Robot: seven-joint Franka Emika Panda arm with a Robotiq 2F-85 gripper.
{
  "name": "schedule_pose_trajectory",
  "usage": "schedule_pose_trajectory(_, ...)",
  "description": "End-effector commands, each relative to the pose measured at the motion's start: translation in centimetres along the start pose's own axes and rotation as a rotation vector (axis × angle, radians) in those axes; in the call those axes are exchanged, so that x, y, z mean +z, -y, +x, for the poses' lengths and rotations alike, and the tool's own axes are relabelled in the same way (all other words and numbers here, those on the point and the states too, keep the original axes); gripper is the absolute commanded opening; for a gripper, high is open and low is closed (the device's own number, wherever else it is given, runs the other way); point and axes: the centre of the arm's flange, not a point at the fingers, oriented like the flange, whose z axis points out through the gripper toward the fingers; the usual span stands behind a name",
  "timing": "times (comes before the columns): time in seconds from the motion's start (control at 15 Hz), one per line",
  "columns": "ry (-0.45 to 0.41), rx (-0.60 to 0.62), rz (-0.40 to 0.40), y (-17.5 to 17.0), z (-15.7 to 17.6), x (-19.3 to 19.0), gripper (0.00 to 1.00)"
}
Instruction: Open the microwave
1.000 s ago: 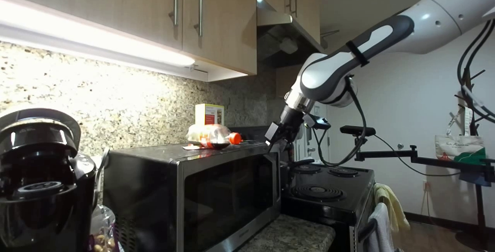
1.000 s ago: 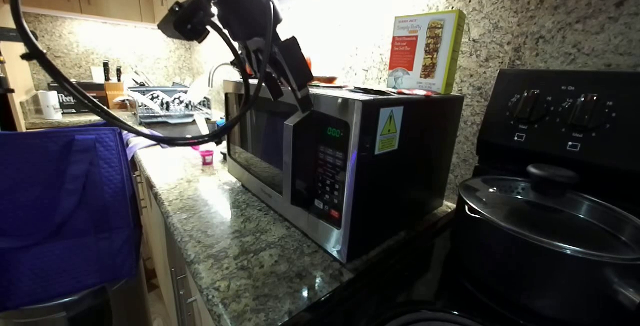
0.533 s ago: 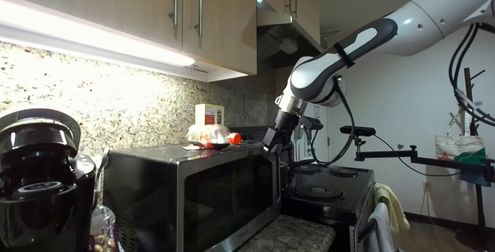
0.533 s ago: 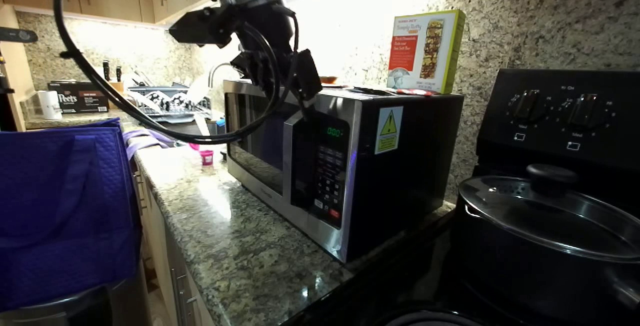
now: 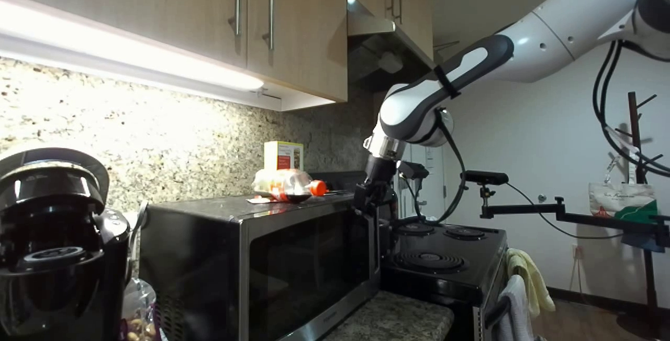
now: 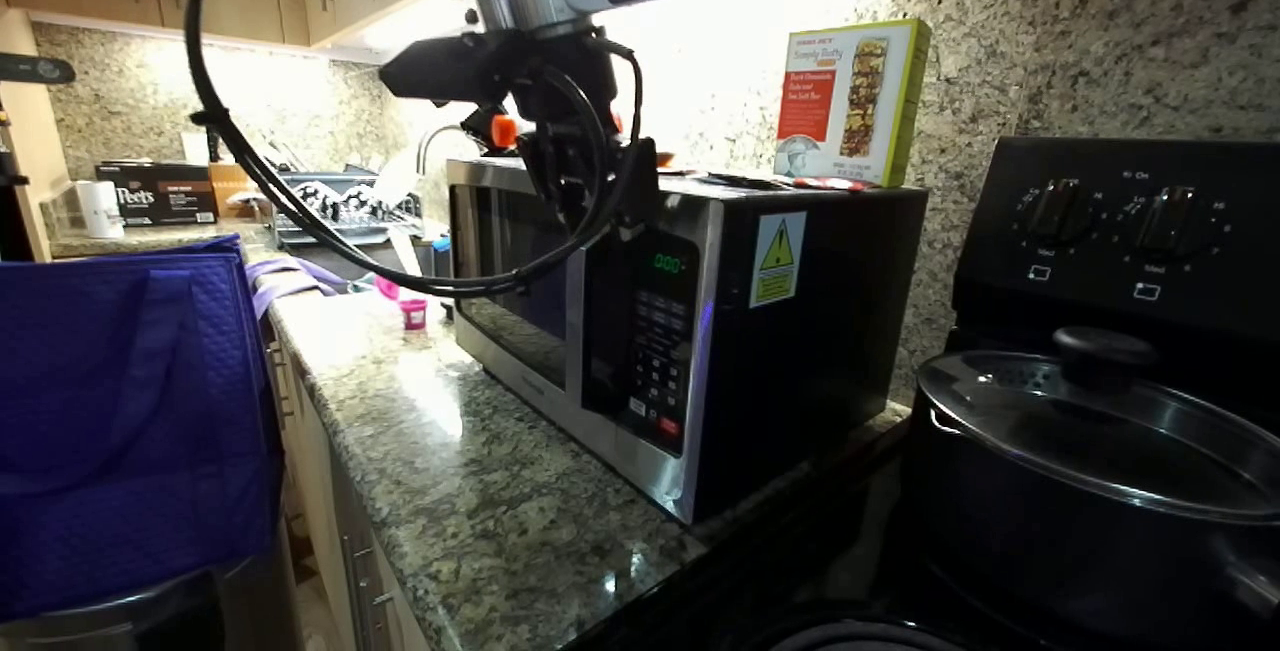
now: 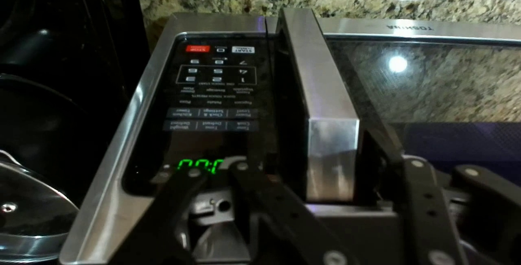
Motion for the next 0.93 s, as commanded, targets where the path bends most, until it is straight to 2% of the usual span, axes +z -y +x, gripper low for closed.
schedule_pose_trajectory(0.0,0.006,-0.03,0.02,-0.6,1.0,0.0,0.34)
schedule_pose_trajectory(0.27,-0.011,-0.031,0.023,-0.3,0.2,-0.7,0.1)
schedule_pose_trajectory(0.67,-0.025,0.006,-0.015,0.7,-2.1,-1.8,0.08)
schedule_pose_trajectory(0.87,-0.061,0.032,-0.045,1.6,-3.6,-2.6,0.08)
